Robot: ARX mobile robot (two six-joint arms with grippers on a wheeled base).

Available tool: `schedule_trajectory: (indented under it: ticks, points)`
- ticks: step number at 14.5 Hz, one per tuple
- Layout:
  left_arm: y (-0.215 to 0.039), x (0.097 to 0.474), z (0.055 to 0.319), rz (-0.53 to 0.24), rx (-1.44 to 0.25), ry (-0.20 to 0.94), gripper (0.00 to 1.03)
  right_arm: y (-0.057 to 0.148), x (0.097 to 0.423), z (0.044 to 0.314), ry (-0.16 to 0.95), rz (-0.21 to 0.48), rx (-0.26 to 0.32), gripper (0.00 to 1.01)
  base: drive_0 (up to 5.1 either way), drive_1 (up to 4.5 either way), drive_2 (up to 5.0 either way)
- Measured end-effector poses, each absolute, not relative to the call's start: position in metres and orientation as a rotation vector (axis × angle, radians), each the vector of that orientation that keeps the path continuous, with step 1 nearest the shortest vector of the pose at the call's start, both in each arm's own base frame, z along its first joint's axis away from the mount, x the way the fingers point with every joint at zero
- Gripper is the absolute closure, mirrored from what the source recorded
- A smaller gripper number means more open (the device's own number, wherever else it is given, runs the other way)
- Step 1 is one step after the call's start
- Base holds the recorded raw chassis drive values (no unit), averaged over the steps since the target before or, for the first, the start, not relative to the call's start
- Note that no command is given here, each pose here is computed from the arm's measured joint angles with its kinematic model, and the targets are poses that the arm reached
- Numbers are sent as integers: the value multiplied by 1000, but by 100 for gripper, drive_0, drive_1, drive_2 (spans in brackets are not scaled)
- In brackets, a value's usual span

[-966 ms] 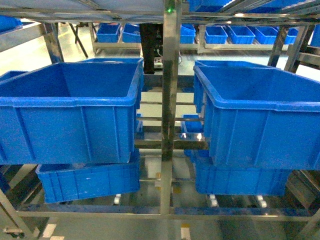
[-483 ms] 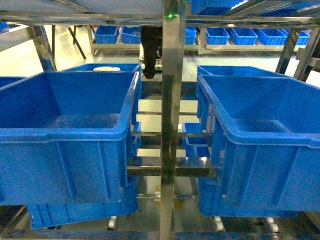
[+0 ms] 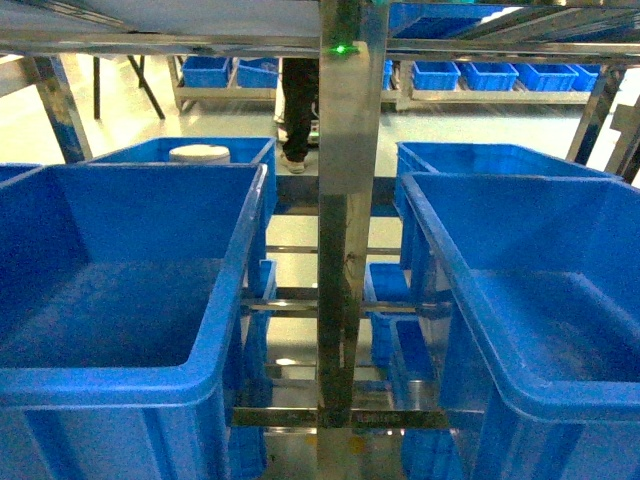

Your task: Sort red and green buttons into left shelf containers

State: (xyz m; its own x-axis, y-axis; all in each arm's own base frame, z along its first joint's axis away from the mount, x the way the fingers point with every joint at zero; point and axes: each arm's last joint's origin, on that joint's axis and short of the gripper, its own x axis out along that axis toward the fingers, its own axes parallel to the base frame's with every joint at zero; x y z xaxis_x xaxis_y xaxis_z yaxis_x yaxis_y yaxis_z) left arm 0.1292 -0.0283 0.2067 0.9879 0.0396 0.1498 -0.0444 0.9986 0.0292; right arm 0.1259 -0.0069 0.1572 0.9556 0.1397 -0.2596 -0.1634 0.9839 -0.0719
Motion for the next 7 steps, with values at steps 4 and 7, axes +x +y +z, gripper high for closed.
schedule_trajectory:
  ticks: [4,7]
  points:
    - [-28,129,207,42,31,-154,78,-7,126,158,252,153,-94,67,0,0,0]
    - [-28,129,207,41,31,-154,78,-5,146,162,266,141,-104,67,0,0,0]
